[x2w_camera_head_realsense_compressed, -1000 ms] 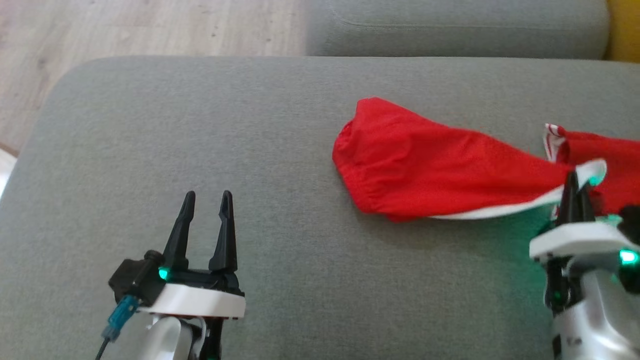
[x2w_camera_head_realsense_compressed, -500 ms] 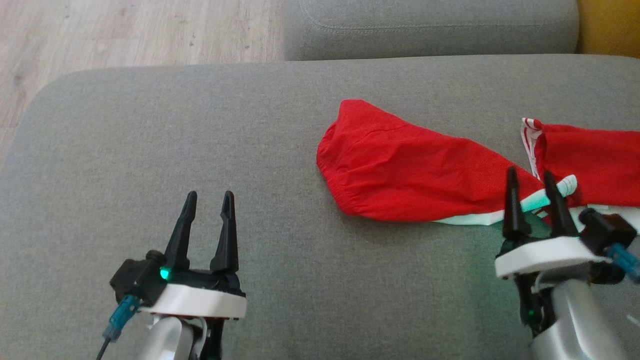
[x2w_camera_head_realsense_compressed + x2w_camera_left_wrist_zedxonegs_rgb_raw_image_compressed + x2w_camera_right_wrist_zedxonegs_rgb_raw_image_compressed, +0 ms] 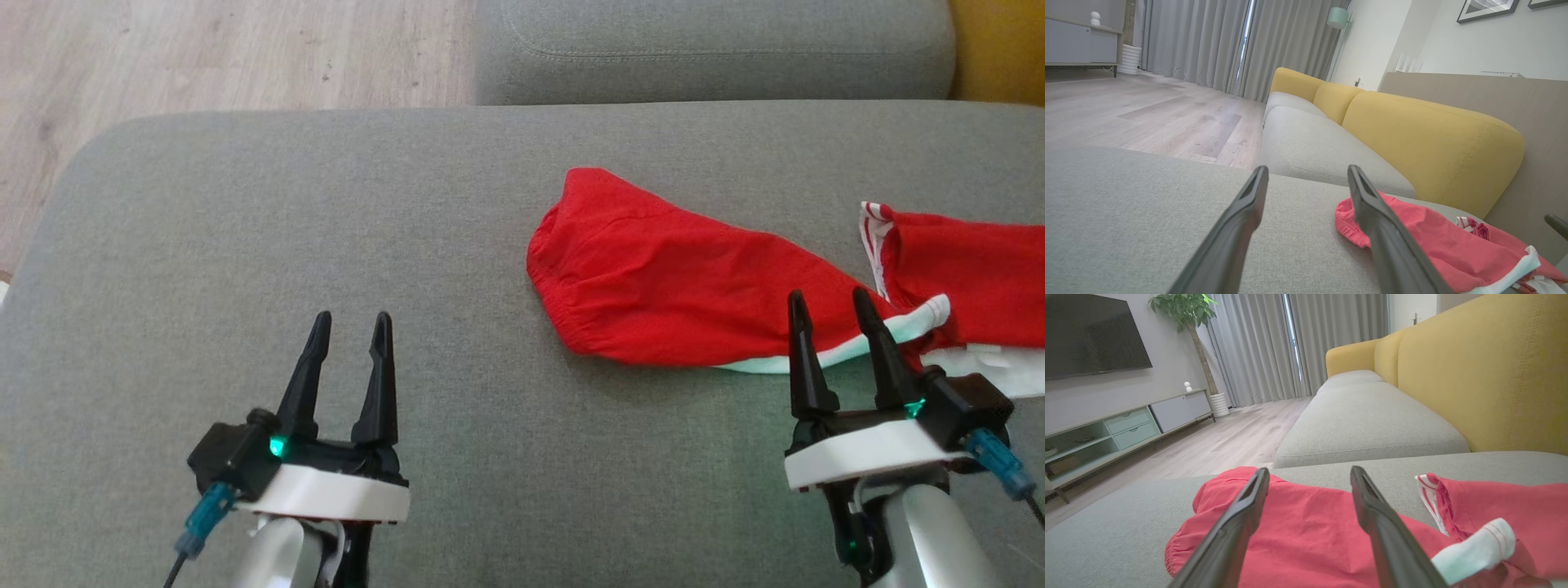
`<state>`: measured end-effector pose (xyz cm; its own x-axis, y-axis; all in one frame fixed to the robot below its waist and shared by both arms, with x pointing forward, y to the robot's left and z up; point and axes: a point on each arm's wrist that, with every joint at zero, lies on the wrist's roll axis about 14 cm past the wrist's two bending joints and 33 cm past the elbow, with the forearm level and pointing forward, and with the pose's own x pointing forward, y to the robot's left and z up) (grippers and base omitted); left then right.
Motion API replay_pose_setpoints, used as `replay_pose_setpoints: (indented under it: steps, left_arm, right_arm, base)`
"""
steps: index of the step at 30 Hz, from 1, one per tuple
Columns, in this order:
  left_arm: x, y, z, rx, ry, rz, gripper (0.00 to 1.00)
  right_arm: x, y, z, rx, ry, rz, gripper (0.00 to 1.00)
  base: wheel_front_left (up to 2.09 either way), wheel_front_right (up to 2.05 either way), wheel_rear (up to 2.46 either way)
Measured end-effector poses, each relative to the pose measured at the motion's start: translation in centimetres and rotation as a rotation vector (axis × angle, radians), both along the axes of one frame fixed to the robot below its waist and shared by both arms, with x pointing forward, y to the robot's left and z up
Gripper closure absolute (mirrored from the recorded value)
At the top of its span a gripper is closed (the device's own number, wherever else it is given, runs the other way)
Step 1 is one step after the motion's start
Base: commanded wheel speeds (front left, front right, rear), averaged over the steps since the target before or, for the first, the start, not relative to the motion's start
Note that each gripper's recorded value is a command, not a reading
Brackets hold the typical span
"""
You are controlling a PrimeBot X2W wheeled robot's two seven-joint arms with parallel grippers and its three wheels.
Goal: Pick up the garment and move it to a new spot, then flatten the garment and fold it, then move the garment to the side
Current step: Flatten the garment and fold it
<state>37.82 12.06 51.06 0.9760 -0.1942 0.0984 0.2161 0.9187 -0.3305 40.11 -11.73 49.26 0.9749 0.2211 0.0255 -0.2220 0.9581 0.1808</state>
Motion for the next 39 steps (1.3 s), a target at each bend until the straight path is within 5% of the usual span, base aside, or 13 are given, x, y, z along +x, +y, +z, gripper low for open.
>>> replay_pose_setpoints:
  steps: [6, 13, 25, 38, 39]
  left_arm:
    - [-0.2, 0.5, -0.2, 0.001, 0.006, 0.015, 0.0]
    - [-0.4, 1.5, -0.8, 0.004, 0.024, 0.044, 0.0]
    - [-0.5, 3.3, -1.5, 0.011, 0.052, 0.098, 0.0]
    - [-0.2, 4.3, -2.3, 0.013, 0.077, 0.127, 0.0]
    - [-0.1, 4.3, -2.2, 0.013, 0.075, 0.127, 0.0]
  right_arm:
    - [-0.2, 1.2, -0.2, -0.025, 0.005, 0.041, 0.0]
    - [-0.5, 6.7, -1.4, -0.103, 0.043, 0.219, 0.0]
    - [-0.1, 13.0, -7.0, -0.365, 0.175, 0.528, 0.0]
    - [2.1, 13.9, -10.8, -0.482, 0.278, 0.575, 0.0]
    - [2.2, 13.9, -10.9, -0.478, 0.287, 0.569, 0.75]
  base:
    - [0.0, 0.0, 0.0]
    - [0.0, 0.0, 0.0]
    - [0.0, 0.0, 0.0]
    - [0.0, 0.0, 0.0]
    - [0.0, 0.0, 0.0]
